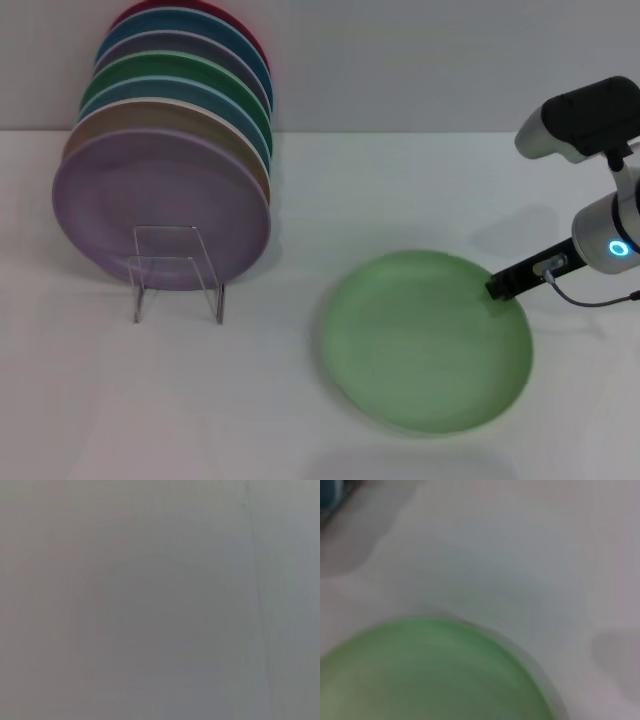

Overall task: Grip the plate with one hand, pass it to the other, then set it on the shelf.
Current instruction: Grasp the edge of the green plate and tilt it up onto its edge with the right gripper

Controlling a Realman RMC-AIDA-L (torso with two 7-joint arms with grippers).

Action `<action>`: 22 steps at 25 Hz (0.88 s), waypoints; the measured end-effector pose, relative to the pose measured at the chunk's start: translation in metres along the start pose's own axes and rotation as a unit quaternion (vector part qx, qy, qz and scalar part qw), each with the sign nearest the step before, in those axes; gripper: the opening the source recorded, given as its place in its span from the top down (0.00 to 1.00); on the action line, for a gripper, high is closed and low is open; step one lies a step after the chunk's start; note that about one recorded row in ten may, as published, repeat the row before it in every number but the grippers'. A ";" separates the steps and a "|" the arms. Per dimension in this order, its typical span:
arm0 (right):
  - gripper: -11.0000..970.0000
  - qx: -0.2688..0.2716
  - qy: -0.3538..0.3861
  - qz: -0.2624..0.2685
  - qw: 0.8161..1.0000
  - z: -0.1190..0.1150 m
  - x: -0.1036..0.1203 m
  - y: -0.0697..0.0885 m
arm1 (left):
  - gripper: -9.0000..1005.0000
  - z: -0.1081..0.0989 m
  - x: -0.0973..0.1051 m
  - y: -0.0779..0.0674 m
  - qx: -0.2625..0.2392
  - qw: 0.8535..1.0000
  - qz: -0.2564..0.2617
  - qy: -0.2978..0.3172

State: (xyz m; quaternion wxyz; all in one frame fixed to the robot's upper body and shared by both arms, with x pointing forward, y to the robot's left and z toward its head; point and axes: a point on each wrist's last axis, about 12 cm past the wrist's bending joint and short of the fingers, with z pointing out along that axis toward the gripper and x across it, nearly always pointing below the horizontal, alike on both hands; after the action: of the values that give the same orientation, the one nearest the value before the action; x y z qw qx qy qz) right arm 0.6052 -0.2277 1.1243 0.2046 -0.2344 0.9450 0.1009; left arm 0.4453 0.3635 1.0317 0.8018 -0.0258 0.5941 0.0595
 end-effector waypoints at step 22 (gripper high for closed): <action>0.97 -0.049 -0.146 -0.028 0.988 -0.051 0.000 0.010 | 0.17 -0.006 -0.006 -0.003 0.019 0.999 -0.015 -0.024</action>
State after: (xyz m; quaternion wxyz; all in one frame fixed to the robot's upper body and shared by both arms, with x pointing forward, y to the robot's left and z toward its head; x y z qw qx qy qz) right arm 0.5829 -0.2342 1.1708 0.3314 -0.2536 0.8919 0.1744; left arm 0.4379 0.3592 1.0354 0.8168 -0.0181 0.5754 0.0371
